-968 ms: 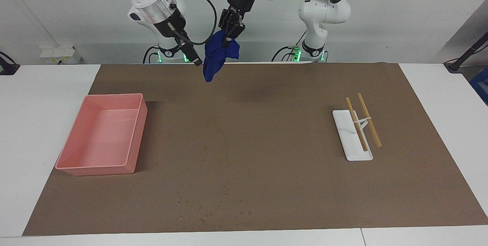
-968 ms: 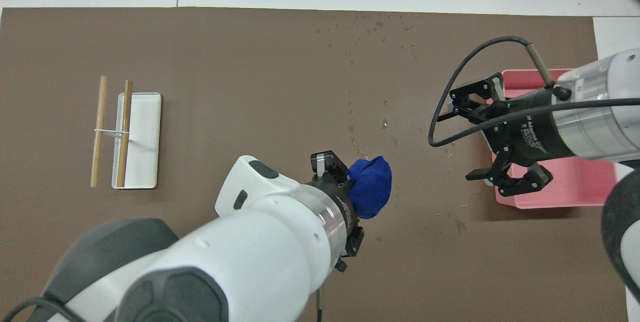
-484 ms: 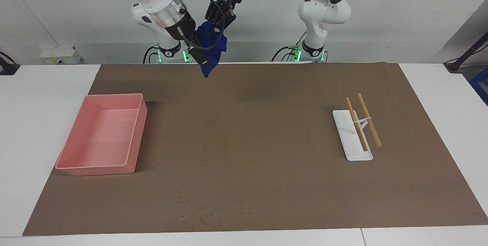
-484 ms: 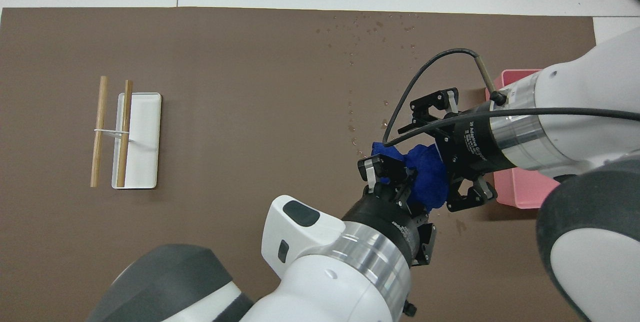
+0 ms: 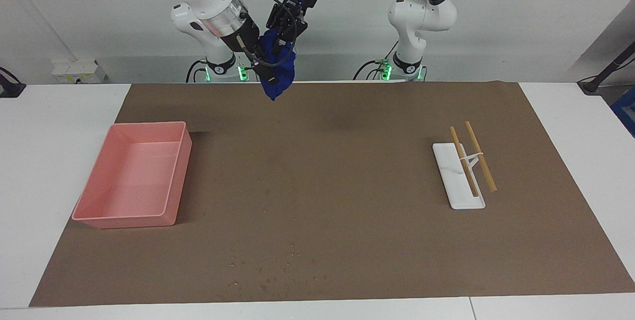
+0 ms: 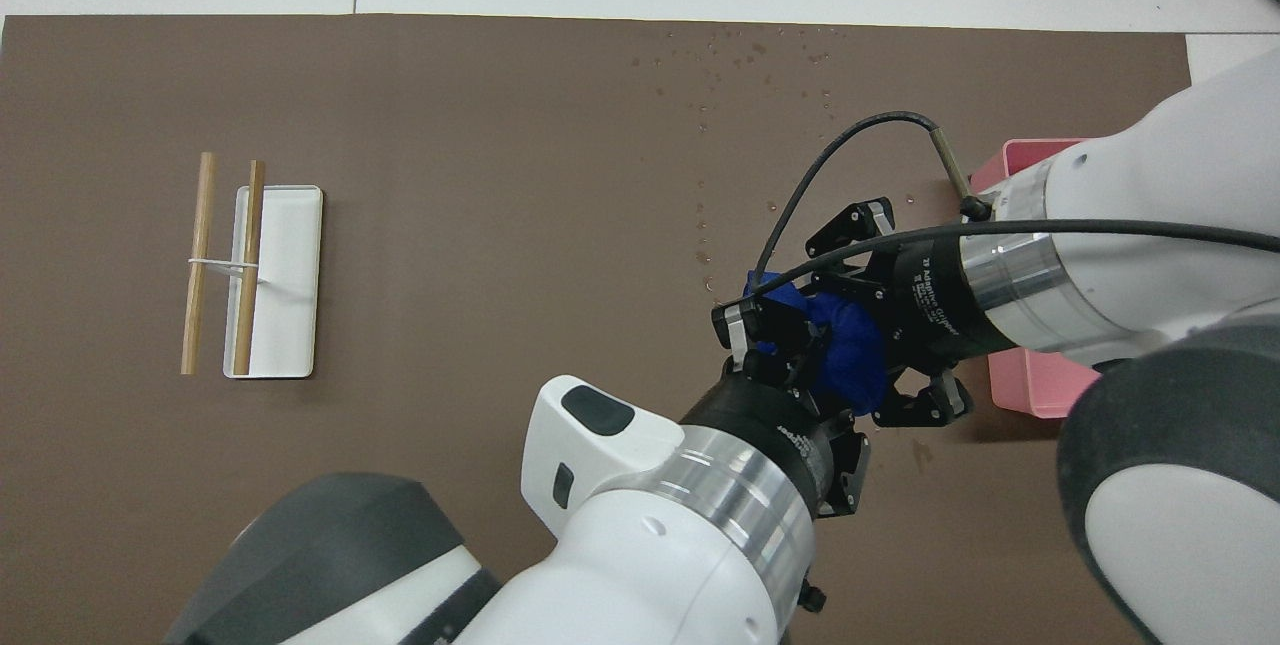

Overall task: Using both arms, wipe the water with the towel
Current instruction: 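Grasp the towel with the right gripper and release the left gripper, then lower the towel with the right gripper while the left gripper withdraws, then wipe the towel across the water spill with the right gripper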

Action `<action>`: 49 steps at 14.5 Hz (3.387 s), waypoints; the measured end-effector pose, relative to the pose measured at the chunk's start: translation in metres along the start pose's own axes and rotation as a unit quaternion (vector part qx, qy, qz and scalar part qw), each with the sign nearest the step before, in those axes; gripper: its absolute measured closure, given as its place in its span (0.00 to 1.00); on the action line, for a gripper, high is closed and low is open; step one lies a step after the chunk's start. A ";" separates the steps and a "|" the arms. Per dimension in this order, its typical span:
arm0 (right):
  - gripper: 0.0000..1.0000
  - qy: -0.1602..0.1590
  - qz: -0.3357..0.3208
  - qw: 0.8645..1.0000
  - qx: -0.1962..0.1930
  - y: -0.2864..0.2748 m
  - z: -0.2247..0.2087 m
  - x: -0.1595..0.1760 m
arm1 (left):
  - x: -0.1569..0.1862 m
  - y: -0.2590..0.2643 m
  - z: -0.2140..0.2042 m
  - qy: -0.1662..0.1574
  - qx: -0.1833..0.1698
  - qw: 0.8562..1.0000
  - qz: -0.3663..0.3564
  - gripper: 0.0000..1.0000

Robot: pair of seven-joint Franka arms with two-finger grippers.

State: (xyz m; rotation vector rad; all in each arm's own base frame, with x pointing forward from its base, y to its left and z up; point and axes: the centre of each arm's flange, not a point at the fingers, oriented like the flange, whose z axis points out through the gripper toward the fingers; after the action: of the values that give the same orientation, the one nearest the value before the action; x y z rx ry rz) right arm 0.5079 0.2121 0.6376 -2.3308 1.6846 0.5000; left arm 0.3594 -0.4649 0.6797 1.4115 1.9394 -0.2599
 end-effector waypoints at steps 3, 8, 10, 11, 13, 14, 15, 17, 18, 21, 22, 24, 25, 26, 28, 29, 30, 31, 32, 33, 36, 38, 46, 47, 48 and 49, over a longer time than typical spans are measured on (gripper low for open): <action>0.72 0.000 -0.001 1.000 -0.001 0.000 0.000 -0.001 | 0.001 0.002 0.000 0.001 -0.002 1.000 0.000 0.82; 0.89 0.000 -0.001 1.000 0.000 0.000 0.000 0.000 | 0.001 0.002 0.000 0.006 -0.009 1.000 0.017 0.54; 0.89 0.000 -0.005 1.000 0.005 -0.001 -0.001 0.000 | 0.005 0.002 0.003 0.022 -0.006 0.999 0.035 0.31; 0.89 0.000 -0.009 1.000 0.010 -0.002 -0.002 0.000 | 0.009 0.003 0.006 0.037 -0.003 0.998 0.045 0.21; 0.89 0.000 -0.015 0.999 0.030 -0.007 -0.005 0.001 | 0.023 0.014 0.012 0.077 0.008 0.994 0.076 0.01; 0.89 0.002 -0.018 0.999 0.037 -0.009 -0.006 0.004 | 0.032 0.023 0.014 0.099 0.016 0.990 0.095 0.00; 0.89 0.005 -0.023 0.999 0.043 -0.012 -0.005 0.010 | 0.042 0.032 0.017 0.121 0.025 0.986 0.113 0.00; 0.89 0.010 -0.035 0.997 0.062 -0.024 0.001 0.026 | 0.061 0.051 0.019 0.156 0.042 0.976 0.146 0.00; 0.89 0.017 -0.038 0.996 0.077 -0.033 0.008 0.035 | 0.070 0.061 0.020 0.171 0.055 0.970 0.164 0.00; 0.89 0.047 -0.052 0.990 0.126 -0.072 0.032 0.077 | 0.106 0.088 0.018 0.215 0.122 0.938 0.242 0.00; 0.89 0.054 -0.056 0.987 0.141 -0.085 0.042 0.091 | 0.119 0.097 0.016 0.229 0.151 0.922 0.273 0.00; 0.89 0.069 -0.062 0.980 0.175 -0.113 0.066 0.115 | 0.144 0.117 0.009 0.245 0.203 0.890 0.327 0.00; 0.89 0.082 -0.075 0.976 0.187 -0.127 0.082 0.126 | 0.156 0.127 0.004 0.248 0.230 0.872 0.355 0.00; 0.89 0.098 -0.093 0.971 0.196 -0.140 0.100 0.138 | 0.168 0.137 -0.002 0.247 0.254 0.854 0.382 0.00; 0.89 0.125 -0.126 0.961 0.210 -0.162 0.137 0.161 | 0.192 0.164 -0.021 0.235 0.286 0.821 0.434 0.00; 0.89 0.142 -0.151 0.954 0.216 -0.171 0.153 0.172 | 0.205 0.176 -0.032 0.227 0.299 0.806 0.458 0.00; 0.89 0.163 -0.179 0.946 0.218 -0.179 0.170 0.183 | 0.217 0.187 -0.043 0.216 0.315 0.787 0.484 0.00; 0.89 0.180 -0.200 0.937 0.223 -0.186 0.189 0.193 | 0.227 0.195 -0.051 0.201 0.330 0.764 0.517 0.00; 0.89 0.193 -0.210 0.930 0.232 -0.191 0.205 0.200 | 0.234 0.201 -0.058 0.186 0.341 0.741 0.547 0.00; 0.89 0.200 -0.214 0.926 0.237 -0.195 0.220 0.205 | 0.242 0.209 -0.065 0.171 0.349 0.718 0.578 0.00; 0.89 0.206 -0.223 0.922 0.239 -0.202 0.259 0.210 | 0.293 0.254 -0.102 0.121 0.359 0.648 0.661 0.00; 0.89 0.209 -0.237 0.916 0.248 -0.205 0.273 0.197 | 0.330 0.278 -0.126 0.098 0.358 0.617 0.694 0.00; 0.89 0.186 -0.268 0.917 0.230 -0.198 0.319 0.131 | 0.334 0.297 -0.099 0.106 0.360 0.522 0.766 0.00; 0.89 0.184 -0.258 0.921 0.227 -0.196 0.324 0.133 | 0.338 0.298 -0.094 0.100 0.365 0.511 0.772 0.00; 0.89 0.182 -0.252 0.924 0.222 -0.192 0.330 0.134 | 0.342 0.300 -0.088 0.096 0.371 0.505 0.773 0.00; 0.89 0.180 -0.249 0.927 0.215 -0.188 0.335 0.135 | 0.346 0.302 -0.082 0.091 0.377 0.503 0.773 0.00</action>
State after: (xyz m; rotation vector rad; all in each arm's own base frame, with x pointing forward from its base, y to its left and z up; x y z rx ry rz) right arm 0.6763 0.2780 0.2729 -2.4570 1.0858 -0.3783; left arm 0.5426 -0.0458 0.5872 3.1717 -0.1600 -0.0268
